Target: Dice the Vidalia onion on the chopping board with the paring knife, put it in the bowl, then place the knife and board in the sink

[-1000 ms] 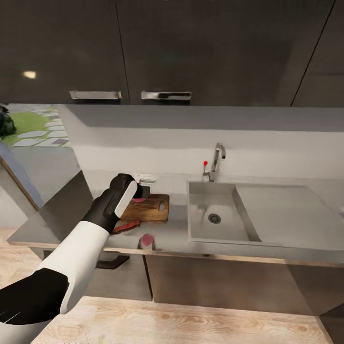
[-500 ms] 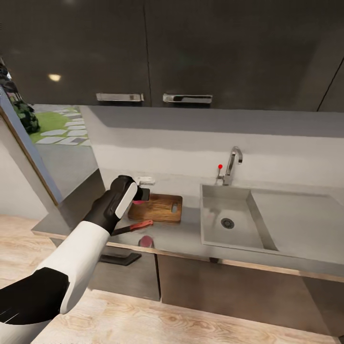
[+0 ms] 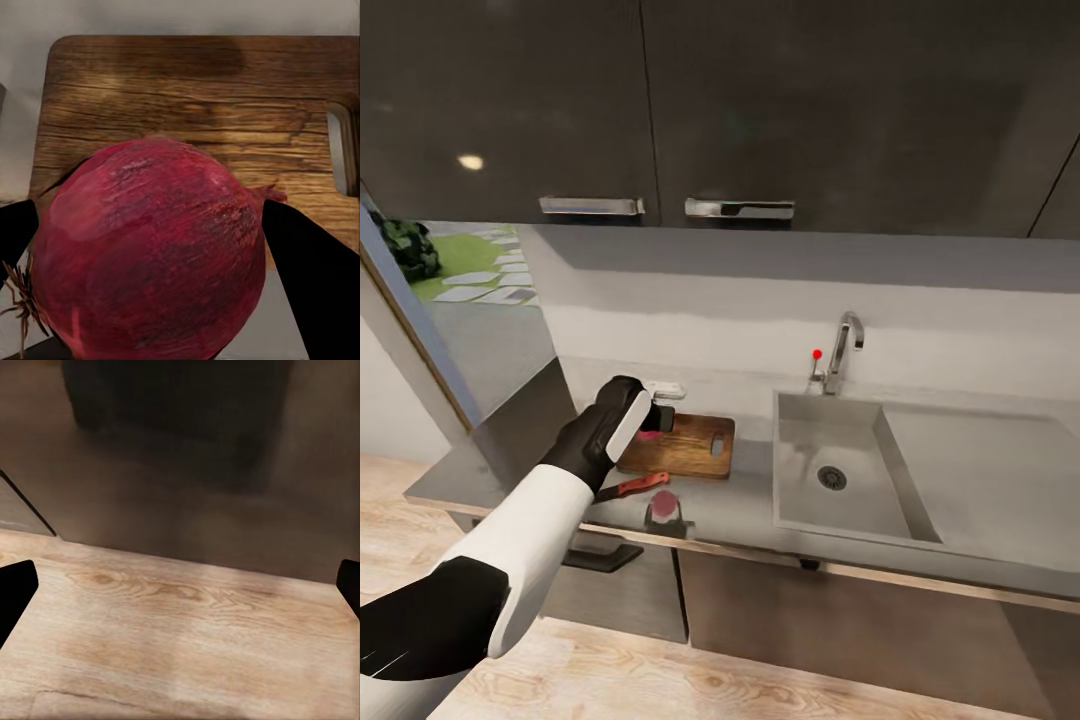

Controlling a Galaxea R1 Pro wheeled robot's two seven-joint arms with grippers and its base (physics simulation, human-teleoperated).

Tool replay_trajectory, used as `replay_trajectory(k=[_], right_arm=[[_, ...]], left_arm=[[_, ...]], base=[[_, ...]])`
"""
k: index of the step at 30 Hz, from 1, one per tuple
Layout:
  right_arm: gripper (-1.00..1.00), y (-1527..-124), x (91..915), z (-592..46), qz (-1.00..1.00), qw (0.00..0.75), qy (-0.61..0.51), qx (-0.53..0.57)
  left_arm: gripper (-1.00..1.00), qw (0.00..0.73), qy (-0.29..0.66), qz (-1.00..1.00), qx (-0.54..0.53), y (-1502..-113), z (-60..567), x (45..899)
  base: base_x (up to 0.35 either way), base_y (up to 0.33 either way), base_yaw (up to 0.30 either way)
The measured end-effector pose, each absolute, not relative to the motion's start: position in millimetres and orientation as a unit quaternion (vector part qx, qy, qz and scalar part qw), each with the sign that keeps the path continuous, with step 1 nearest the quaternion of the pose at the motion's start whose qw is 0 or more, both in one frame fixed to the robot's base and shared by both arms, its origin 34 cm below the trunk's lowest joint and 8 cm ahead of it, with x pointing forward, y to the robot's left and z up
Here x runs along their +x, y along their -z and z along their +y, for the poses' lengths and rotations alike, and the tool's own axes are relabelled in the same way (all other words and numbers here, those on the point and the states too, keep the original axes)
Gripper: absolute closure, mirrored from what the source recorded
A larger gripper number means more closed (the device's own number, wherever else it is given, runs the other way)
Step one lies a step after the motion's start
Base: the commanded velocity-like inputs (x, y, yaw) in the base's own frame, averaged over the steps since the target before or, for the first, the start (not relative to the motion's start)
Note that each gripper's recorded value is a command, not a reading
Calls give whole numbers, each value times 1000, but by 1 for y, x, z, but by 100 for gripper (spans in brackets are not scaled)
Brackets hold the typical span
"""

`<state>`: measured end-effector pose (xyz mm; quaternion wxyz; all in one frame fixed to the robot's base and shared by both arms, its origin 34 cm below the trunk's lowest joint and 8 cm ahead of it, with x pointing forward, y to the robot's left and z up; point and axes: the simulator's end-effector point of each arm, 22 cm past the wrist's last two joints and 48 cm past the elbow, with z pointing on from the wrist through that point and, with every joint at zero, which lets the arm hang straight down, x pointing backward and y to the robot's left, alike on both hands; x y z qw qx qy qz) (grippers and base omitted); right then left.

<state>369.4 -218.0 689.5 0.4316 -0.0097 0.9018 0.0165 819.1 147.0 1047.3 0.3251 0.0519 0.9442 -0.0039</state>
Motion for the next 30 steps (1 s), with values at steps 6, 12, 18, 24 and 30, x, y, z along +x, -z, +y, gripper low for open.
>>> replay_trajectory(k=[6,12,18,24,30], right_arm=[[-100,-690,369,-218,902,432,-17,-10],[-100,-689,369,-217,902,431,-17,-10],[-100,-689,369,-217,902,431,-17,-10],[-100,-689,369,-217,902,431,-17,-10],[-100,-689,369,-218,902,431,-16,-10]], left_arm=[[100,312,1,949,51,-1036,149,815],[100,309,3,950,52,-1034,147,814],[100,308,3,950,53,-1033,144,813],[100,309,4,949,54,-1034,143,813],[100,310,4,949,54,-1034,143,813]], base=[[3,-2,0],[0,0,0],[0,0,0],[28,-9,0],[95,-51,0]])
